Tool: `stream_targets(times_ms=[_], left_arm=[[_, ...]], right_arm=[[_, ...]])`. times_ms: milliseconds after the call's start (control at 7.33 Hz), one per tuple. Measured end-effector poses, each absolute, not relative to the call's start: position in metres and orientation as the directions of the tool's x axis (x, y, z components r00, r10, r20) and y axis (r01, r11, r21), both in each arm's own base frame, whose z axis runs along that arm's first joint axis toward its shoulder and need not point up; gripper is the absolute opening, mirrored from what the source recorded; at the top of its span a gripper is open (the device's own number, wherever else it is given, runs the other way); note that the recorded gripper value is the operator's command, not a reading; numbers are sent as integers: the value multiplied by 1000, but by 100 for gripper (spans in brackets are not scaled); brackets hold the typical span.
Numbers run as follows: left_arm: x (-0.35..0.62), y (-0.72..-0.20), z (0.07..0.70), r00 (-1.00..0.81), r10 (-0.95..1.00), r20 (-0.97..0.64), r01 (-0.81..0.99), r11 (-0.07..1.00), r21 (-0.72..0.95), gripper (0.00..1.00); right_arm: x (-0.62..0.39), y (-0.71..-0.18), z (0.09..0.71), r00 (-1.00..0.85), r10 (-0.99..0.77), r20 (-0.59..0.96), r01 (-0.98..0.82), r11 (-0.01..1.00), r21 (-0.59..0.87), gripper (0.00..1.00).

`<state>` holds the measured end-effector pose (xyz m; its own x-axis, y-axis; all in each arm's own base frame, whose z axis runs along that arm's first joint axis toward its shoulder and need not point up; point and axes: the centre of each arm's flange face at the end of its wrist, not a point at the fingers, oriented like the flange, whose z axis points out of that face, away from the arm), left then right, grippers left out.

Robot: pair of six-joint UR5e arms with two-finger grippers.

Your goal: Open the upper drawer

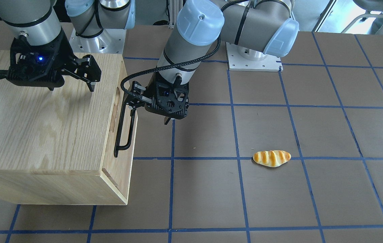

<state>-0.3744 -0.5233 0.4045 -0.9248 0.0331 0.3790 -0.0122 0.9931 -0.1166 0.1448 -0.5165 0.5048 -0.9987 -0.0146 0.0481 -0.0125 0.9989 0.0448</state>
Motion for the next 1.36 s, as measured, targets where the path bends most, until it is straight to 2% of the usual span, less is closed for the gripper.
stream_targets(times_ms=[1364], left_arm=[[-392,-531,379,-923,104,372,49,987,-154,100]], right_arm=[[145,-517,505,-999,-14,48,-12,999,44,100]])
